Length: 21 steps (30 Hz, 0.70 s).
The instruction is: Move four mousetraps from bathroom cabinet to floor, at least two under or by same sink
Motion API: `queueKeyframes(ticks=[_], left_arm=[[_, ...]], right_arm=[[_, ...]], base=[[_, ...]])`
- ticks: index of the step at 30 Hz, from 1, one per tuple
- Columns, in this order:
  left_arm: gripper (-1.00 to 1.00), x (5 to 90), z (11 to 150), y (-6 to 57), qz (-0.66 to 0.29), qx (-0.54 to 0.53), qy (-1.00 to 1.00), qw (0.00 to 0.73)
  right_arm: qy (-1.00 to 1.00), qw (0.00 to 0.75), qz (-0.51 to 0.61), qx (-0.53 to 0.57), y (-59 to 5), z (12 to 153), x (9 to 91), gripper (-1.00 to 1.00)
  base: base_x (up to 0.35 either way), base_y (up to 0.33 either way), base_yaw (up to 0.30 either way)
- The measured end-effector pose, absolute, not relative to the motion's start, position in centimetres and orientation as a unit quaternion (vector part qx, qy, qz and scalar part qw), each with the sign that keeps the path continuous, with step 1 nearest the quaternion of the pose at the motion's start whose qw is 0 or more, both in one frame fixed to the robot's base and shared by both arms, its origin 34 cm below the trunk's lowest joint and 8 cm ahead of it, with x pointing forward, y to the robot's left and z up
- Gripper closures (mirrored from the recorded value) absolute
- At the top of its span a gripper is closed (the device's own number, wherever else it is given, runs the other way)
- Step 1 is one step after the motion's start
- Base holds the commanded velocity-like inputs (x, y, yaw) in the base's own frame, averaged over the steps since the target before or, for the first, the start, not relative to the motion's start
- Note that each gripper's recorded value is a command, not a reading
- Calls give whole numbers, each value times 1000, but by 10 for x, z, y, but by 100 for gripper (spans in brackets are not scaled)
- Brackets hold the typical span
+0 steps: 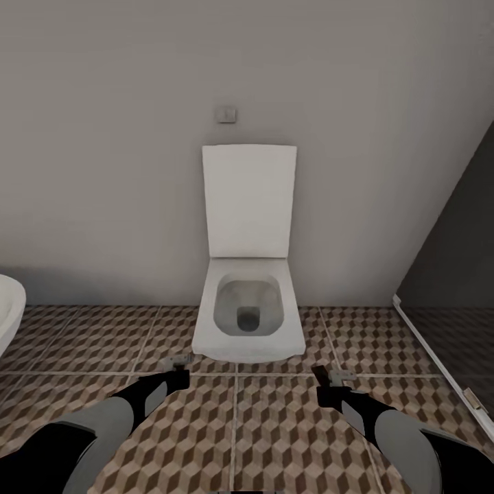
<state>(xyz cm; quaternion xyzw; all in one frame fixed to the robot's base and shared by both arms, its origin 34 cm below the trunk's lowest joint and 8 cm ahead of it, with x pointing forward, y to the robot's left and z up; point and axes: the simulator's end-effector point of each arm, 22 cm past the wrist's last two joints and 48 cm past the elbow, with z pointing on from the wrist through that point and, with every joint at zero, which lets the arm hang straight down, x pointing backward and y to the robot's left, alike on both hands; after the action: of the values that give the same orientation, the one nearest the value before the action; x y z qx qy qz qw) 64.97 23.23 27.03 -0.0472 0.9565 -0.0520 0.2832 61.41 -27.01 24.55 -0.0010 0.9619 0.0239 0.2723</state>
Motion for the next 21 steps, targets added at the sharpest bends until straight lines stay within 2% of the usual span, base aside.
queueKeyframes(ticks=[10, 21], left_arm=[[100, 649, 270, 232, -52, -48, 957, 283], [100, 648, 270, 232, -53, -49, 958, 279]], right_arm=[[962, 273, 24, -1, -270, 246, 614, 100], [962, 274, 23, -1, -270, 246, 615, 100]], base=[[22, -2, 0], [274, 0, 0]])
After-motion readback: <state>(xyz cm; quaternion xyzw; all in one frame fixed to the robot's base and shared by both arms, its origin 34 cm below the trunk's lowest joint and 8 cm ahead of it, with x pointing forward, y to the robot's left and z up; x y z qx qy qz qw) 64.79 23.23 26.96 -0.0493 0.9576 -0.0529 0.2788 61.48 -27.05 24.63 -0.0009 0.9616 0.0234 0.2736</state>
